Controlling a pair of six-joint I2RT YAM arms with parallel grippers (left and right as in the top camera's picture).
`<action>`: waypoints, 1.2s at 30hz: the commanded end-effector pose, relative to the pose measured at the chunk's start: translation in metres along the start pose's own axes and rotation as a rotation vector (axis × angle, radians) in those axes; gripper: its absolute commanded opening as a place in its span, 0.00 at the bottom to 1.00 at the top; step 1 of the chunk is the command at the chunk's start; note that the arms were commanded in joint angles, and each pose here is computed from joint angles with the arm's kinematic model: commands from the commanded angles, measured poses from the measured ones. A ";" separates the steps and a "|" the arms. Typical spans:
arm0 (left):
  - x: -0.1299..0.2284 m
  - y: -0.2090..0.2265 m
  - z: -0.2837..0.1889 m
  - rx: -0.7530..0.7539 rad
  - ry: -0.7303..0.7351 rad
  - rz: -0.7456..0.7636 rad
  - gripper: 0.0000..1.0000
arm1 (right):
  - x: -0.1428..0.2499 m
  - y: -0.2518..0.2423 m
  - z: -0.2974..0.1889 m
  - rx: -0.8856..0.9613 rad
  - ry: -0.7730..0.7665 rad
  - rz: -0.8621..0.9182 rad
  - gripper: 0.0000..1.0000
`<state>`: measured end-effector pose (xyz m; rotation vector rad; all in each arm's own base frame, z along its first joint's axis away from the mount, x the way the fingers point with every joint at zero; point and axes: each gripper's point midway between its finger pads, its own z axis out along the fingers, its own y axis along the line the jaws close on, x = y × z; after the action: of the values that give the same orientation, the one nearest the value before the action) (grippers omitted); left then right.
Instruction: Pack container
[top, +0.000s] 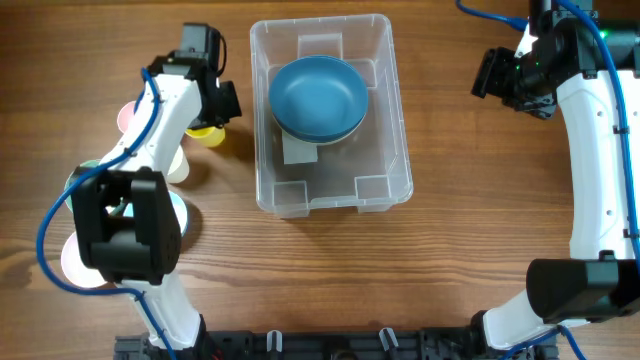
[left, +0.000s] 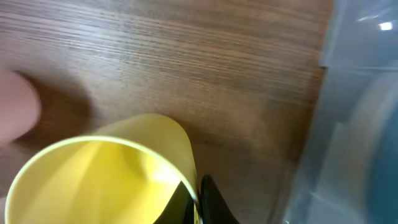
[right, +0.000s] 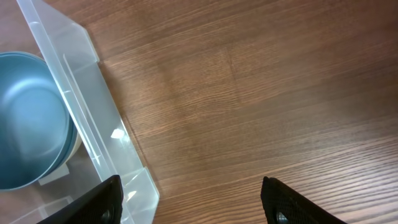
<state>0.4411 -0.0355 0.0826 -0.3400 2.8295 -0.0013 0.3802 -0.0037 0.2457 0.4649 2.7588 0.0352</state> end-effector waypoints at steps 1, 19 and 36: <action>-0.044 -0.015 -0.117 0.077 -0.230 0.004 0.04 | 0.000 0.001 0.004 -0.002 0.006 -0.017 0.72; 0.130 -0.243 -0.187 0.343 -0.070 0.041 0.04 | -0.001 -0.057 -0.014 -0.013 0.018 0.160 0.72; 0.175 -0.274 -0.049 0.175 0.169 0.097 0.06 | -0.002 -0.057 -0.014 -0.015 0.015 0.160 0.72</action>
<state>0.3311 -0.3428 0.0969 -0.1508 2.9614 -0.2769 0.3628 -0.0625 0.2456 0.7203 2.7440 0.0750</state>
